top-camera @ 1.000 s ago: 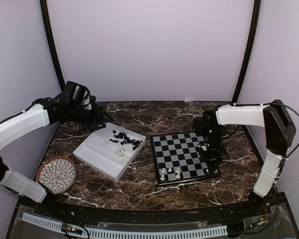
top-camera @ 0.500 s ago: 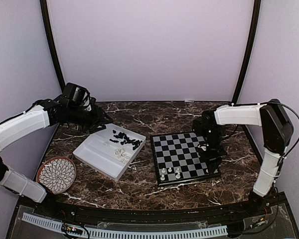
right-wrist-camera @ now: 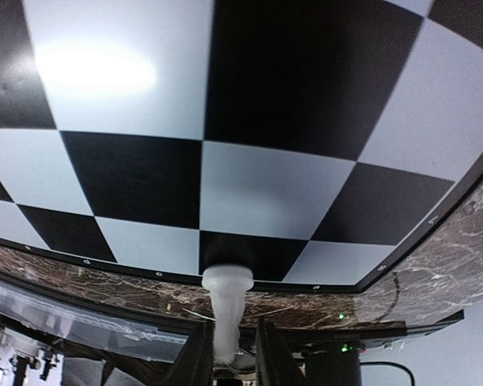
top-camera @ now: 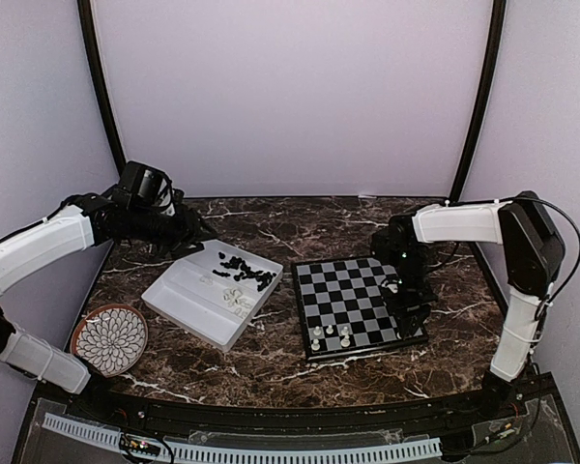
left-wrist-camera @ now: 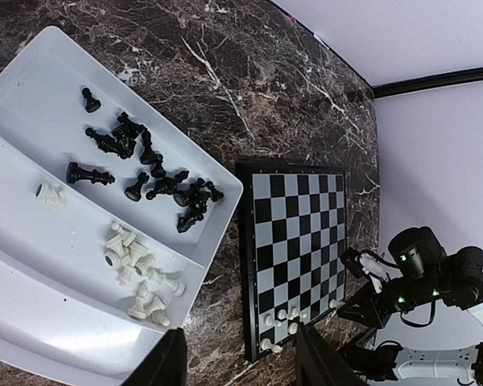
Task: Set up the chess pieces on the board
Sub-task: Place the knight at g1, then pick up the knight from the storage box.
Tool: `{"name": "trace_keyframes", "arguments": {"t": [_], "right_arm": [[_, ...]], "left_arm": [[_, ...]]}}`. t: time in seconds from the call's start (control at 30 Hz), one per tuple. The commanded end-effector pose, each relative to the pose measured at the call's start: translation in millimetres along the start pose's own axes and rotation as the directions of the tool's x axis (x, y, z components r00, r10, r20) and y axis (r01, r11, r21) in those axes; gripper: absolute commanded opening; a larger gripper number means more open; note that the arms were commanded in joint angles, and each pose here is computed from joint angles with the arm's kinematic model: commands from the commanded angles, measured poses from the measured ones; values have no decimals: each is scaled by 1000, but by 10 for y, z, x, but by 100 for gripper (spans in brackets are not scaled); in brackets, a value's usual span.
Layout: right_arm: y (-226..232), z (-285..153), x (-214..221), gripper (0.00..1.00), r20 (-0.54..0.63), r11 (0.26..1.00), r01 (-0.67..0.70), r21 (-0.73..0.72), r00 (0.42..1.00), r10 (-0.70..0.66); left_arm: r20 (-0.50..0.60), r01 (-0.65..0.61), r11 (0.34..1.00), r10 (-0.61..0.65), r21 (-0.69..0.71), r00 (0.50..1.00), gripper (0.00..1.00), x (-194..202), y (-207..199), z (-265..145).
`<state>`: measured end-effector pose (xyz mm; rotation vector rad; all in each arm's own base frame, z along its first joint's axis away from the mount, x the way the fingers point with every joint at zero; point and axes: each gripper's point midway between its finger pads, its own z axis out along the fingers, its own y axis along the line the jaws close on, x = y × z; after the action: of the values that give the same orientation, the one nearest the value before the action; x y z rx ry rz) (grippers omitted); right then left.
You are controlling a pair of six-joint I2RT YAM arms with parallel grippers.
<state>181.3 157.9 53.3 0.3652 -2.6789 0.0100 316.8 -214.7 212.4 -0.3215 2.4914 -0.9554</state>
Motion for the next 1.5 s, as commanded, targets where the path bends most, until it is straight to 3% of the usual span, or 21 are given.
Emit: {"name": "trace_keyframes", "arguments": {"t": [0.0,0.23,0.4,0.63,0.87,1.2,1.33,1.47], "right_arm": [[-7,-66,-47,26,19,1000,0,1,1000,0],[-1,-68,-48,27,20,1000,-1,-5,1000,1],[2,-77,-60,9,23,1000,3,-5,1000,-3],[-18,-91,-82,1,29,1000,-1,1,1000,1],[-46,-109,-96,3,35,1000,-10,5,999,9],[1,-202,-107,21,60,1000,-5,-18,998,6],[40,-440,-137,24,138,999,5,-32,990,-1],[33,-776,-208,23,271,1000,24,-17,962,-18]], "left_arm": [[2,-14,1000,14,22,1000,48,14,-21,-62],[0,-11,999,11,31,1000,48,-7,-45,-37],[-3,-9,999,9,33,1000,48,-11,-51,-23],[-6,-6,1000,6,31,1000,48,1,-39,-21],[-8,-5,999,5,31,1000,48,8,-33,-18],[-12,-8,1000,9,27,1000,48,14,-21,-3],[-33,-41,999,40,-20,999,47,64,84,7],[-117,-100,978,79,-185,990,46,252,485,6]]}}
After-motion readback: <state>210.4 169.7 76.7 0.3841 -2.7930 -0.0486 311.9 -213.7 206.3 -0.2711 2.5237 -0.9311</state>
